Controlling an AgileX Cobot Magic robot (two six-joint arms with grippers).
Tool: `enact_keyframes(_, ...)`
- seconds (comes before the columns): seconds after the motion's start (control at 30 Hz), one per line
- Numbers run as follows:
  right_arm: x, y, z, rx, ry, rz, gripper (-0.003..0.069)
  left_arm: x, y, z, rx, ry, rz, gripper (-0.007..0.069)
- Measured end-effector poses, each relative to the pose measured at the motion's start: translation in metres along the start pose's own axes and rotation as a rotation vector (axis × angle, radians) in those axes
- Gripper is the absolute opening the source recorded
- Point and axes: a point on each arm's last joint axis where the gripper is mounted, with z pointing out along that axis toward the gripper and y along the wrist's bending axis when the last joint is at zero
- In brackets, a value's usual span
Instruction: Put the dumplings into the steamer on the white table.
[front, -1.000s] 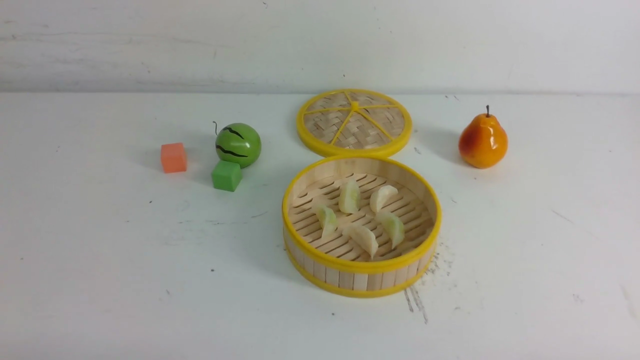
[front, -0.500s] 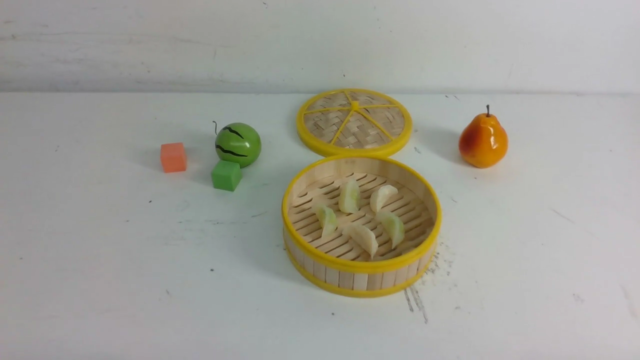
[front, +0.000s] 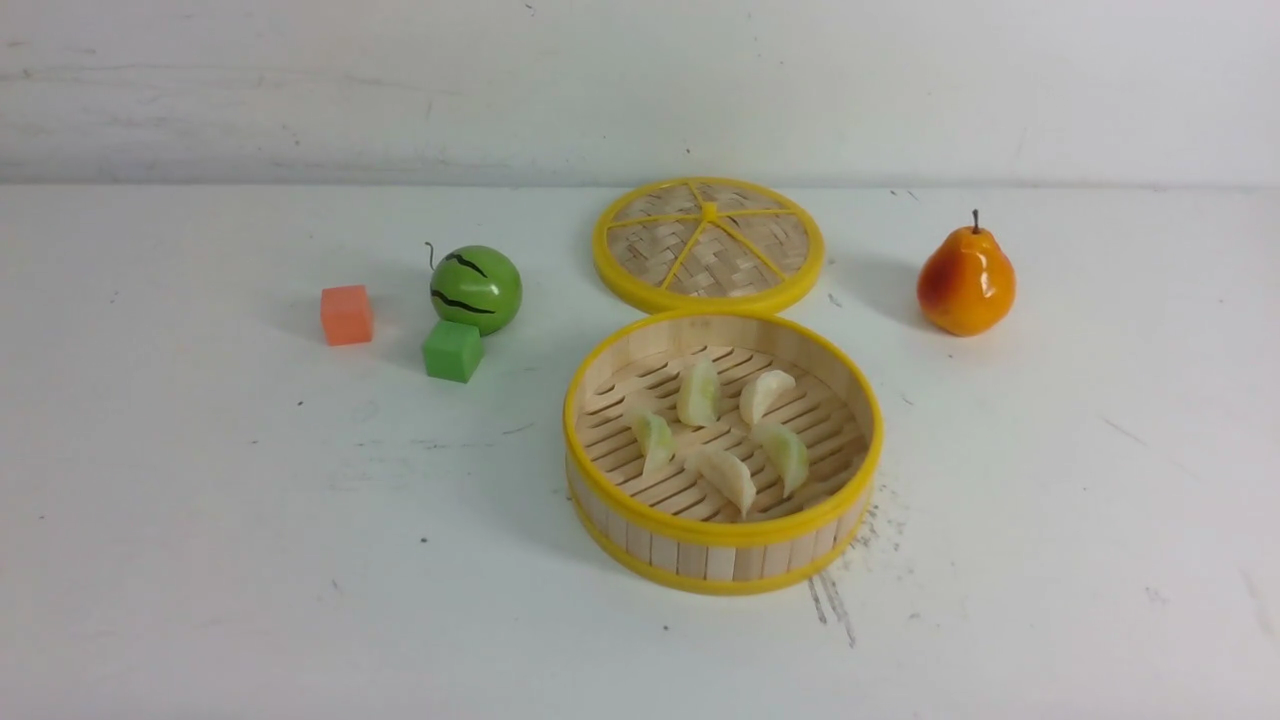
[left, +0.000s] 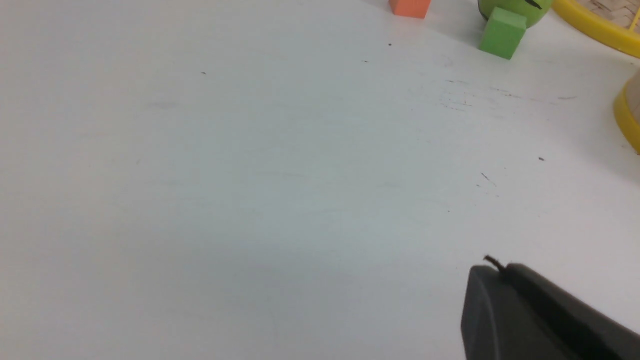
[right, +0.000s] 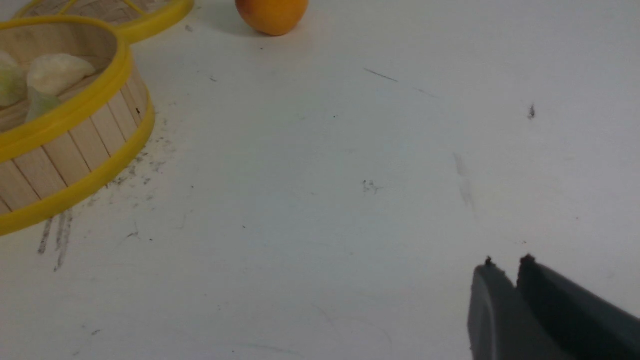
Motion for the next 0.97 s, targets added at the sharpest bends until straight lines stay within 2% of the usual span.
enact_keyframes(0.97,0.0000,0.0000,0.0000,0.000,0.000,-0.001,0.0108,0.0002,0.0001,0.0000,-0.001,0.003,0.000,-0.0010)
